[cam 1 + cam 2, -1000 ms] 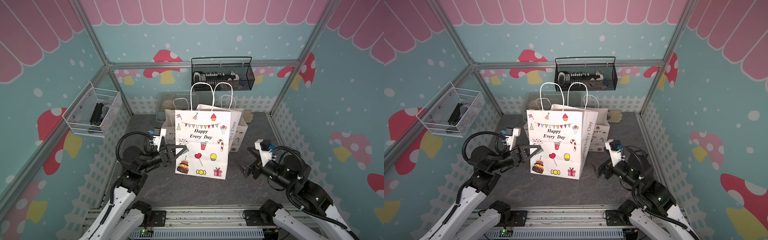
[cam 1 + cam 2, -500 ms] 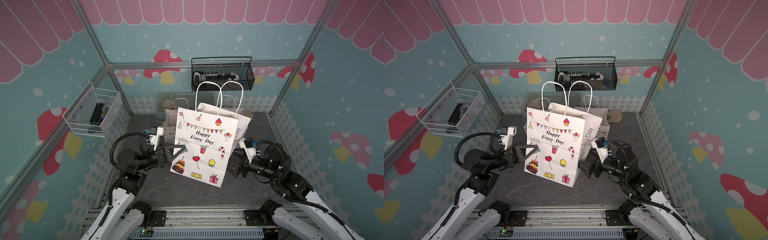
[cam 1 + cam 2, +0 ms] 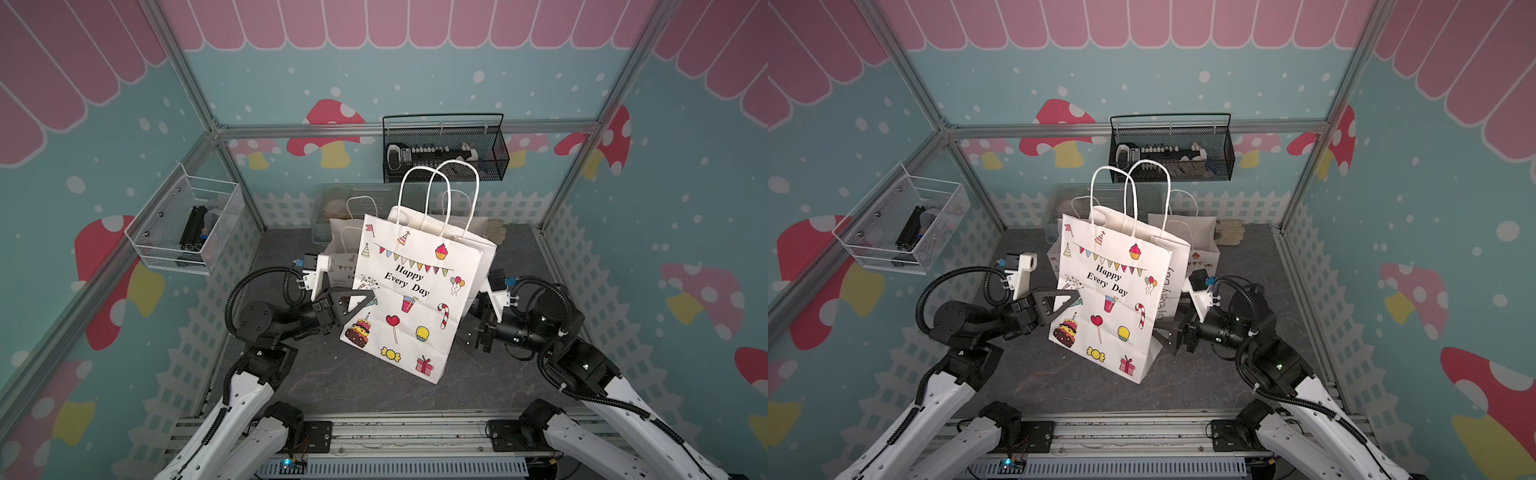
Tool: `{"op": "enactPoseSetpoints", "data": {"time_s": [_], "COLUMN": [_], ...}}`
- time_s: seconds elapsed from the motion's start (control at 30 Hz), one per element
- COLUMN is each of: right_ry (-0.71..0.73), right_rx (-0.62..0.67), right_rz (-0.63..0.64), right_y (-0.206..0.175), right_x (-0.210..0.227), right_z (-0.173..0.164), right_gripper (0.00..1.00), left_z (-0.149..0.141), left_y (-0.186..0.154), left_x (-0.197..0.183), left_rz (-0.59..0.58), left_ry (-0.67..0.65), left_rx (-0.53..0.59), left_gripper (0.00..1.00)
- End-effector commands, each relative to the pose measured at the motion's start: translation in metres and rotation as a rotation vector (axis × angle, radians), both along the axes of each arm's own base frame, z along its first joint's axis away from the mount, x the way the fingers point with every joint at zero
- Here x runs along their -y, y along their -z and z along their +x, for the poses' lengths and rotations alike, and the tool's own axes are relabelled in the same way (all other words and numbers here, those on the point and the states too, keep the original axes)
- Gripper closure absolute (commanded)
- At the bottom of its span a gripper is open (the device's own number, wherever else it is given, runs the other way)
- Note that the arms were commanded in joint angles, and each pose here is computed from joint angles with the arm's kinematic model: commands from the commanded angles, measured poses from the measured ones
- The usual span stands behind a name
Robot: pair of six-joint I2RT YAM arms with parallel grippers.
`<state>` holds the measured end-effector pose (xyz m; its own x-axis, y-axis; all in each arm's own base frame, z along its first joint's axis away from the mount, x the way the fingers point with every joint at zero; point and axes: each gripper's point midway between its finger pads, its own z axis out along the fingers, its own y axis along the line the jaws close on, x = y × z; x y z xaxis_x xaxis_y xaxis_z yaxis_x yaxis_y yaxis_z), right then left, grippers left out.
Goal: Put away the paper bag
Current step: Press the paper bag.
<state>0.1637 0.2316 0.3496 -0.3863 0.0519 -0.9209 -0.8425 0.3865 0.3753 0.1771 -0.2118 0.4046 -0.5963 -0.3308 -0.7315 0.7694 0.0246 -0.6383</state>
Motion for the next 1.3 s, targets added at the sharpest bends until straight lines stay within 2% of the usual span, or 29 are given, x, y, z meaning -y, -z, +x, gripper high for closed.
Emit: {"op": "enactPoseSetpoints", "data": {"time_s": [0.0, 0.2, 0.37, 0.6, 0.87, 1.17, 1.27], "right_ry": [-0.023, -0.095, -0.142, -0.155, -0.095, 0.017, 0.056], "right_rx": [0.035, 0.028, 0.035, 0.030, -0.010, -0.040, -0.046], "right_rz": [0.025, 0.037, 0.060, 0.090, 0.077, 0.033, 0.030], "right_y": [-0.009, -0.011, -0.015, -0.020, -0.014, -0.005, -0.003], "right_x": [0.007, 0.002, 0.001, -0.002, -0.007, -0.002, 0.001], "right_z": [-0.016, -0.026, -0.036, -0.036, -0.016, 0.004, 0.009], "right_gripper": [0.01, 0.01, 0.01, 0.01, 0.02, 0.19, 0.26], "left_z": [-0.001, 0.003, 0.003, 0.011, 0.007, 0.006, -0.001], "left_y": [-0.013, -0.018, -0.021, -0.008, 0.006, 0.006, 0.004], "left_x": [-0.004, -0.005, -0.005, -0.002, 0.007, 0.010, 0.017], "left_rz": [-0.040, -0.100, -0.102, -0.048, 0.037, 0.036, 0.023], "left_ry": [-0.012, 0.001, 0.000, -0.027, -0.033, -0.027, 0.012], "left_rx": [0.031, 0.016, 0.012, -0.017, -0.016, -0.002, 0.002], "left_gripper": [0.99, 0.99, 0.99, 0.99, 0.97, 0.96, 0.96]}}
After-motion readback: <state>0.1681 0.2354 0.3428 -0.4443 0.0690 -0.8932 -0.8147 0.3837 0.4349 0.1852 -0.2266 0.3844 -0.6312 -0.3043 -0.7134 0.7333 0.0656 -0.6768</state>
